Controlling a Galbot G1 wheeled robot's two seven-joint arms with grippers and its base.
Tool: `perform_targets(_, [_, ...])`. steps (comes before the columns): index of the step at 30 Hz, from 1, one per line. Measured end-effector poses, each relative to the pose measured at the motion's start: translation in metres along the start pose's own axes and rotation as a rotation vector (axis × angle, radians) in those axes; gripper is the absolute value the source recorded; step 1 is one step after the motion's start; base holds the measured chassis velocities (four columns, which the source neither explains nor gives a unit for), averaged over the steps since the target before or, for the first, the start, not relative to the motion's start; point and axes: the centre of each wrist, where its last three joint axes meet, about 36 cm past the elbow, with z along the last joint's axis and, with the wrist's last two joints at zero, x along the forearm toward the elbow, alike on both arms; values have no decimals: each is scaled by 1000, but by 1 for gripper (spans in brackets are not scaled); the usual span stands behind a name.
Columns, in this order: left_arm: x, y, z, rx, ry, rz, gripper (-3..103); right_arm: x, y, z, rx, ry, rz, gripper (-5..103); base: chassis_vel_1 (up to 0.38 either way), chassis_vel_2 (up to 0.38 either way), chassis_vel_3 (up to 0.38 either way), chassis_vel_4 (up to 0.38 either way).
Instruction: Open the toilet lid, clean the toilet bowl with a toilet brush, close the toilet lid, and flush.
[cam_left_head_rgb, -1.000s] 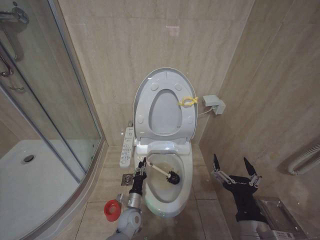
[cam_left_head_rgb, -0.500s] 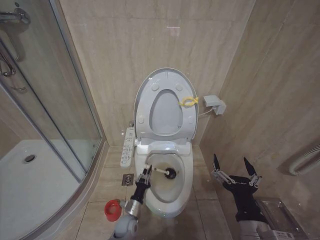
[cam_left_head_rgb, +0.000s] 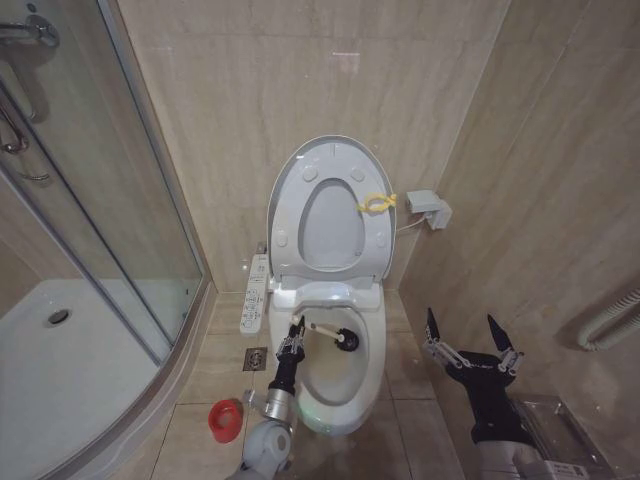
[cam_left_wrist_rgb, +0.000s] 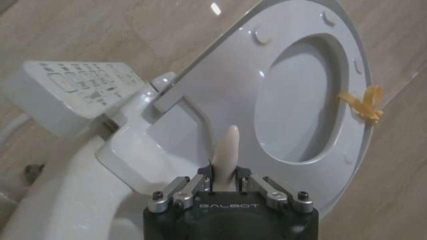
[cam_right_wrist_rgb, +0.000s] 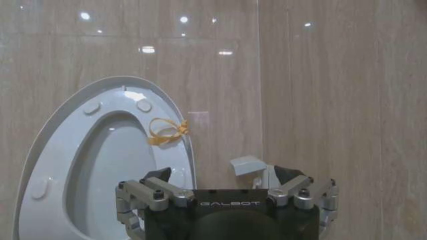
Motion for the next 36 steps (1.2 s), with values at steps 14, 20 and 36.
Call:
perform_targets(14, [-5,21,3,-144,51,59,20,0,0,0,0,0,0,100,0,0,0,0])
perform_targets(20, [-10,9,-12,50,-4,90,20,0,0,0,0,0,0,100,0,0,0,0])
perform_targets(36, [-22,29,0,-124,32,152,20,0,0,0,0,0,0,100,0,0,0,0])
